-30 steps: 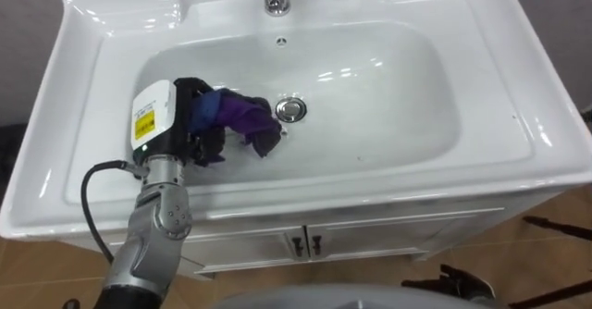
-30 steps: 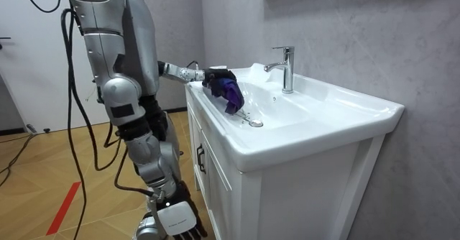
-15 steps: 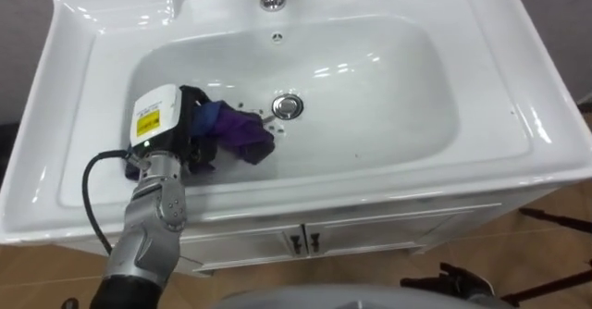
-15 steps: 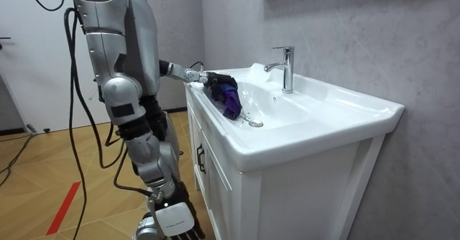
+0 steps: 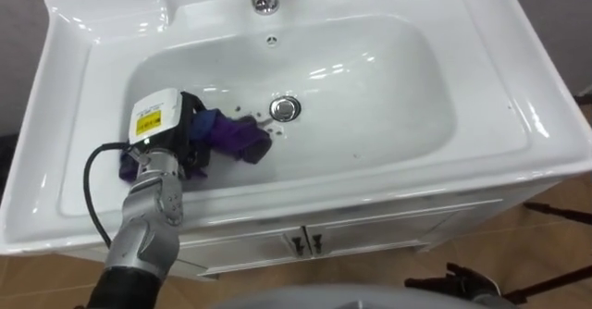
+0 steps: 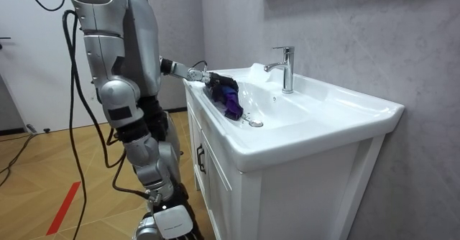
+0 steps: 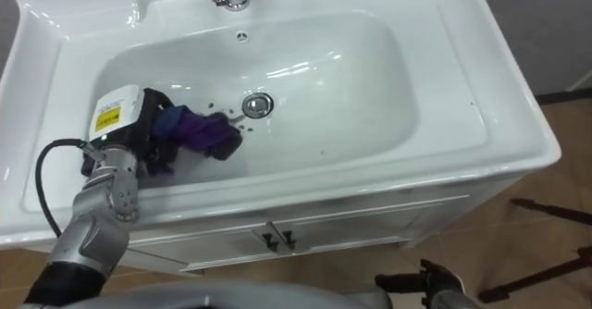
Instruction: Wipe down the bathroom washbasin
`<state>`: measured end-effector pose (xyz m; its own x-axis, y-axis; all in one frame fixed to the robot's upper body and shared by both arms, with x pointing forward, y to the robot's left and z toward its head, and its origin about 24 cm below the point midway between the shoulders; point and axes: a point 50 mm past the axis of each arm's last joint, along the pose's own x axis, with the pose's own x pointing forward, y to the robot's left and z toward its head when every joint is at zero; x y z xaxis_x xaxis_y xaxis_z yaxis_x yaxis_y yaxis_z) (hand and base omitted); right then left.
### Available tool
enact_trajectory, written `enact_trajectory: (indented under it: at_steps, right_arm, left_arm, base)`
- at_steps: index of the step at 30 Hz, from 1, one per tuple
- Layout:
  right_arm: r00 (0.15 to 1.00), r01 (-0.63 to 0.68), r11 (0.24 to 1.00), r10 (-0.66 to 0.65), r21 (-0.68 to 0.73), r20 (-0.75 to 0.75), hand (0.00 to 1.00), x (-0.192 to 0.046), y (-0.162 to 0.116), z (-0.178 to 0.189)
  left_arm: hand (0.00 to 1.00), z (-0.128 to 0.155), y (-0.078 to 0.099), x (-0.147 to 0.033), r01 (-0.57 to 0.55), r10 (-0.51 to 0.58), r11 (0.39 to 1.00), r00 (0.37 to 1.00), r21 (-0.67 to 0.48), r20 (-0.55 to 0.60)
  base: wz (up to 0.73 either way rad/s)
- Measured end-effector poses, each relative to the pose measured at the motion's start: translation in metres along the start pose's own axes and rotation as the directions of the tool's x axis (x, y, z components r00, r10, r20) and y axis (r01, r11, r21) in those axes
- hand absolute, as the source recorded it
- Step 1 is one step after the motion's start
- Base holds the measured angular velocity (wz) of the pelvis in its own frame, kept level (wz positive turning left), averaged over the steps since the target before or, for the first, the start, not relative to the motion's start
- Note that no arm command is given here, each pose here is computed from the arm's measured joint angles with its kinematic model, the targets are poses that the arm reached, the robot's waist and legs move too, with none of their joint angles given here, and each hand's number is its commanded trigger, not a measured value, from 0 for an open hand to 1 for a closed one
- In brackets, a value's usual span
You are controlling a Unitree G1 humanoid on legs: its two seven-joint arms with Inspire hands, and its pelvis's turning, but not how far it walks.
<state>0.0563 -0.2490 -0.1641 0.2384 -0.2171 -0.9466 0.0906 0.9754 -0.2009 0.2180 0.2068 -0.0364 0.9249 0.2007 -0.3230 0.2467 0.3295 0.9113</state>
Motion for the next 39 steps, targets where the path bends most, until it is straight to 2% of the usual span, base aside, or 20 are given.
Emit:
enact_trajectory:
  at_steps: [11, 17, 23, 31, 39]
  right_arm:
    - [0.999, 0.027, 1.0, -0.027, -0.006, 0.018, 0.0, 0.0, -0.002, 0.004]
    - [0.998, 0.051, 0.999, -0.051, -0.006, 0.026, 0.0, -0.001, -0.003, 0.003]
    - [0.998, 0.065, 0.998, -0.065, -0.004, 0.019, 0.0, -0.001, -0.006, 0.001]
    - [0.998, 0.064, 0.998, -0.064, 0.027, 0.007, 0.0, -0.002, -0.007, -0.003]
    - [0.998, 0.059, 0.997, -0.059, 0.04, -0.008, 0.0, -0.001, -0.005, -0.003]
  left_arm:
    - [1.0, 0.002, 0.007, 0.015, 0.031, -0.029, 0.995, 0.999, 0.091, -0.015]
    - [1.0, -0.001, 0.002, 0.014, 0.043, -0.04, 0.992, 0.999, 0.122, -0.027]
    - [1.0, -0.009, -0.015, 0.015, 0.088, -0.084, 0.987, 0.996, 0.135, -0.036]
    - [1.0, -0.012, -0.02, 0.018, 0.12, -0.114, 0.984, 0.992, 0.133, -0.057]
    - [1.0, -0.014, -0.021, 0.018, 0.124, -0.119, 0.99, 0.99, 0.067, -0.072]
  base:
    - [0.0]
    - [-0.03]
    - [-0.08]
    - [-0.12]
    - [-0.01]
